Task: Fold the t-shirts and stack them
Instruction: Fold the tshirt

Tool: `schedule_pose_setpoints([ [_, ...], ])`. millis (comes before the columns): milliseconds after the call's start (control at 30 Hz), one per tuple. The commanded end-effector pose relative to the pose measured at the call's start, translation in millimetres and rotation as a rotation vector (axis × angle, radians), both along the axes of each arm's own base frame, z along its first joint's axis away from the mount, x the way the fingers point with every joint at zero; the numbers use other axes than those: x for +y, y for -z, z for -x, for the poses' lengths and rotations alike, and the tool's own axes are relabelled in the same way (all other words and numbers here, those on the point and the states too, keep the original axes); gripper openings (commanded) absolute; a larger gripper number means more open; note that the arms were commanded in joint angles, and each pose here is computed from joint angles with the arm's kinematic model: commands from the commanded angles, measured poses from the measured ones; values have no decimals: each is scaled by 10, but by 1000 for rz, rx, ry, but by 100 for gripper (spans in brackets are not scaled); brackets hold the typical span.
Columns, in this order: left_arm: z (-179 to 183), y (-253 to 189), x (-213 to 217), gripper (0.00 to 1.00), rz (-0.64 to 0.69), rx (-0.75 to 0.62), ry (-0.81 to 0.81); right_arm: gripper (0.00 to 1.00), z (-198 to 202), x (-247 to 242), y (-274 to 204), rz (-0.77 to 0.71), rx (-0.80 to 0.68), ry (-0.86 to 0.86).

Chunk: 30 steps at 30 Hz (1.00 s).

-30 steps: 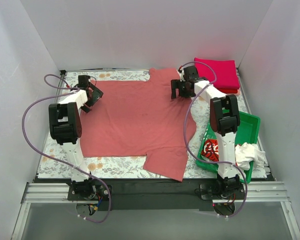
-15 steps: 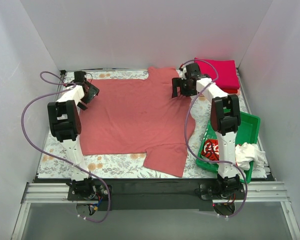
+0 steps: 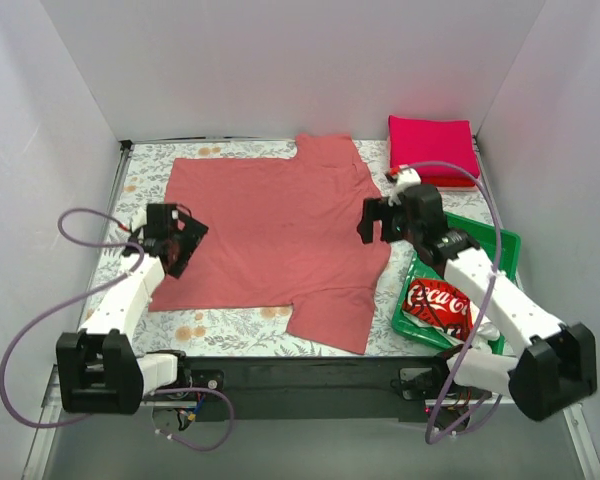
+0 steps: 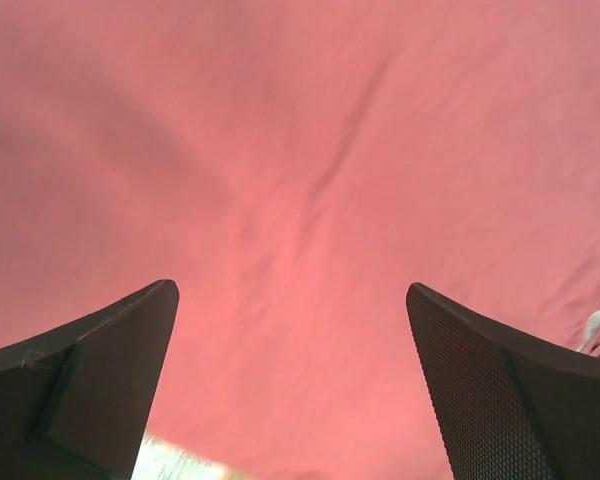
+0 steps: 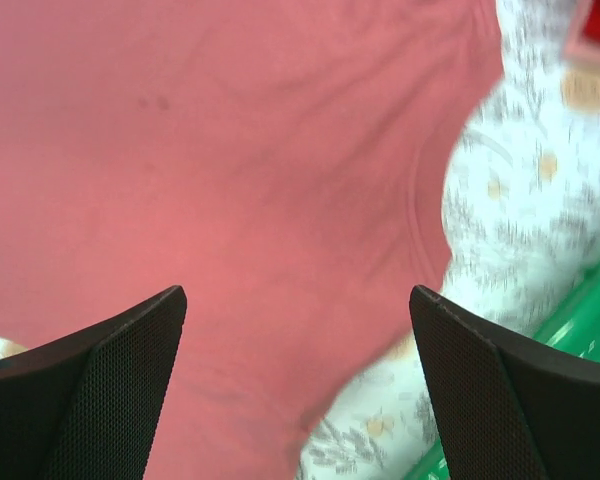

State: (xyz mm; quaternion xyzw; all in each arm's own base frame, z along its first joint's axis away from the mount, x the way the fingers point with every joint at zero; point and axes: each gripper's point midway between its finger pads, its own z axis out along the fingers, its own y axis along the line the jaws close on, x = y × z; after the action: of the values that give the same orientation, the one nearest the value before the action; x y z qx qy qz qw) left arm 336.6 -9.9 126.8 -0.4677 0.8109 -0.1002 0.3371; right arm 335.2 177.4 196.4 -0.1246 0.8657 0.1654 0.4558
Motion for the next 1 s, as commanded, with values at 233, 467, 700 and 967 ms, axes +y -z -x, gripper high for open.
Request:
schedule_pose_setpoints([
  [233,1062,647,260,98,18,128,-349,98,364,-402,10,-124,-170,141],
  [467,1309,841,566,98,-45,269,-515,98,374,-369,83,-116,-147,116],
  [700,1401,847,748,98,-68,198,-621,98,372,-345,120,-115,-132,103],
  [967,1298,823,843,94,-93,150,-632,98,370,-360,139,-99,-136,98],
])
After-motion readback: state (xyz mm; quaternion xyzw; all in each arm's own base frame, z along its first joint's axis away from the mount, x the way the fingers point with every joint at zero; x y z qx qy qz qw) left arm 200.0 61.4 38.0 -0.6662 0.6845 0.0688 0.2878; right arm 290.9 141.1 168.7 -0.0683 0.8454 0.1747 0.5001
